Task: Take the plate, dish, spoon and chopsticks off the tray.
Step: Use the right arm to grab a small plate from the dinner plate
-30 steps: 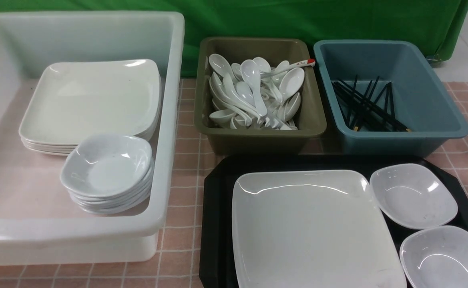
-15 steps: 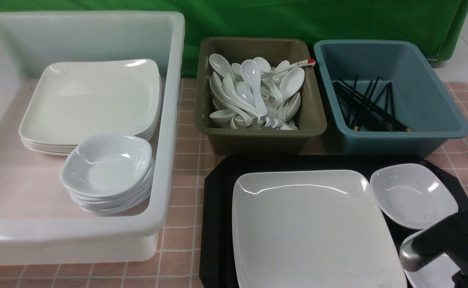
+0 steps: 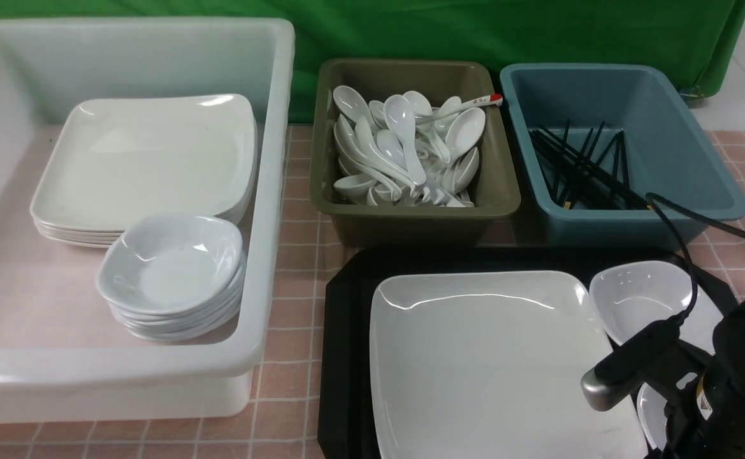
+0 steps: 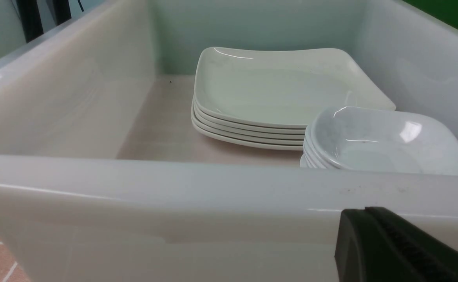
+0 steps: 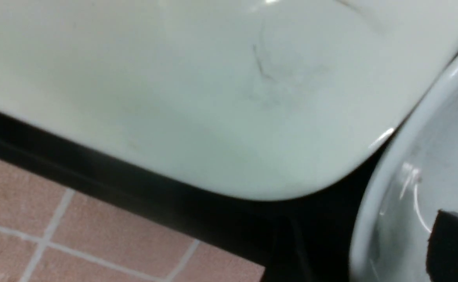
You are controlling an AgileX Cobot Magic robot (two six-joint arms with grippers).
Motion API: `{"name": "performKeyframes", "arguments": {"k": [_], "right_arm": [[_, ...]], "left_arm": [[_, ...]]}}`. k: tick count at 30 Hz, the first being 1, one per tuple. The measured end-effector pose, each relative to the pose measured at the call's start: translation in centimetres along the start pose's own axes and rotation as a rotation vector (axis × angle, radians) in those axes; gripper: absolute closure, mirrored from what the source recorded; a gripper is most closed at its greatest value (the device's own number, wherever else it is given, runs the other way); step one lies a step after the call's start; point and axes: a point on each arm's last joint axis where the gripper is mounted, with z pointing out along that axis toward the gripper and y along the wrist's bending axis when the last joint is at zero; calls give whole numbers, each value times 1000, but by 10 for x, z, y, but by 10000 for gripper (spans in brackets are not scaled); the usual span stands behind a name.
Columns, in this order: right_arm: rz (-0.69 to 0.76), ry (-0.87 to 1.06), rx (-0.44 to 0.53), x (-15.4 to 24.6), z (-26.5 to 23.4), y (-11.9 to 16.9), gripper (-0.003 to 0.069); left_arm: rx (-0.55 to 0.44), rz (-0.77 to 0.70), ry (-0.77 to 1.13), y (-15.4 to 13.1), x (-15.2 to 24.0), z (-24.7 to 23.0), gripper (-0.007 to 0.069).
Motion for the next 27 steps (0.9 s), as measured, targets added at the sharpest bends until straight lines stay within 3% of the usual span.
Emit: {"name": "performKeyframes", "arguments": {"k": [3,6,8,19,27], "right_arm": [[-9,6,8,-1,3,0,194],[-18,38,11,1,4,-1,365],[-18,43,7,1,3,1,419],[1,59,15,19,-20,-1,466],[39,-100,47,45,-79,-8,571]], "left_arm": [[0,0,0,0,0,0,605],[0,0,0,0,0,0,605],[0,0,0,0,0,0,605],[0,0,0,0,0,0,605],[0,2,0,0,0,0,605]]}}
